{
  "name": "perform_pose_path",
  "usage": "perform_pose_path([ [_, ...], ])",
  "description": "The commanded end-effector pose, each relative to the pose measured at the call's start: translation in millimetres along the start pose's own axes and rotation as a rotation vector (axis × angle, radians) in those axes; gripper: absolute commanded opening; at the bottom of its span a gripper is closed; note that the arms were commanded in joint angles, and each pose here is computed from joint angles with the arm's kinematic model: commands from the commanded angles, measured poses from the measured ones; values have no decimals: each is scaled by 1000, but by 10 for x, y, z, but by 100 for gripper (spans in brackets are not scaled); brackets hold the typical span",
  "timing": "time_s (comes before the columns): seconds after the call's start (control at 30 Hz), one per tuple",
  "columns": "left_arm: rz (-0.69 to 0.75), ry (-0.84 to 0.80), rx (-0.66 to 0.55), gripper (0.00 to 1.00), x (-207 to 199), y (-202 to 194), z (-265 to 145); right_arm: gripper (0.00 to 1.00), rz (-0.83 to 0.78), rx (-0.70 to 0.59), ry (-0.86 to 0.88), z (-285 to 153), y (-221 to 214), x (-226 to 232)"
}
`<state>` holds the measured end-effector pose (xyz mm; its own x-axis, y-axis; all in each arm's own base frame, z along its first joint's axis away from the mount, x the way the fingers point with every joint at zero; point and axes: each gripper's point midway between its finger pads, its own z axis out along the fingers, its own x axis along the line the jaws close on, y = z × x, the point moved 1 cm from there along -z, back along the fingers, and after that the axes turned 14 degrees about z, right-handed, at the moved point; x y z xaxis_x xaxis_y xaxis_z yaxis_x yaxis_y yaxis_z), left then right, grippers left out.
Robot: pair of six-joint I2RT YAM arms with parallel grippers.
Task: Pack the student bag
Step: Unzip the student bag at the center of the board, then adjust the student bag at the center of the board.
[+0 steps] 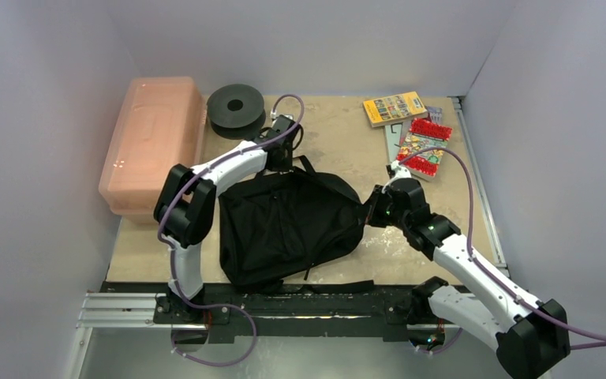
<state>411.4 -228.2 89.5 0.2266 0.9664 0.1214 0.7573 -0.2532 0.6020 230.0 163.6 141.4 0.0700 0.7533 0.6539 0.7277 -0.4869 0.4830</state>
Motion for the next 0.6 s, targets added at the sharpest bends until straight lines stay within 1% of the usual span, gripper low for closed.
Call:
perform_pose_path([
  [0.0, -78, 67, 23, 0, 470, 58, -44, 0, 2, -51, 58, -58, 148, 187],
  [0.1, -114, 5, 35, 0, 418, 134, -135, 0, -18, -45, 78, -35, 150, 226],
  [0.13, -130, -21, 33, 9, 389, 176, -230, 0, -27, -40, 86, -22, 158, 249],
  [0.2, -169, -86, -7, 40, 309, 271, -488, 0, -52, -38, 102, 12, 191, 306],
  [0.23, -195, -128, -42, 54, 256, 314, -647, 0, -63, -44, 113, 19, 223, 347],
  [0.27, -218, -194, -65, 72, 161, 307, -791, 0, -86, -44, 131, 27, 243, 394],
  [0.3, -263, -273, -85, 77, 50, 313, -958, 0, -101, -39, 146, 40, 256, 438],
  [0.37, -358, -460, -115, 78, -216, 323, -1286, 0, -130, -20, 178, 79, 251, 510],
  [0.43, -435, -609, -110, 77, -547, 262, -1472, 0, -146, -5, 200, 121, 224, 530],
  [0.5, -432, -672, -102, 77, -846, 215, -1601, 0, -155, 8, 215, 156, 198, 541],
  [0.57, -379, -686, -77, 76, -1090, 155, -1661, 0, -158, 15, 210, 175, 197, 539],
])
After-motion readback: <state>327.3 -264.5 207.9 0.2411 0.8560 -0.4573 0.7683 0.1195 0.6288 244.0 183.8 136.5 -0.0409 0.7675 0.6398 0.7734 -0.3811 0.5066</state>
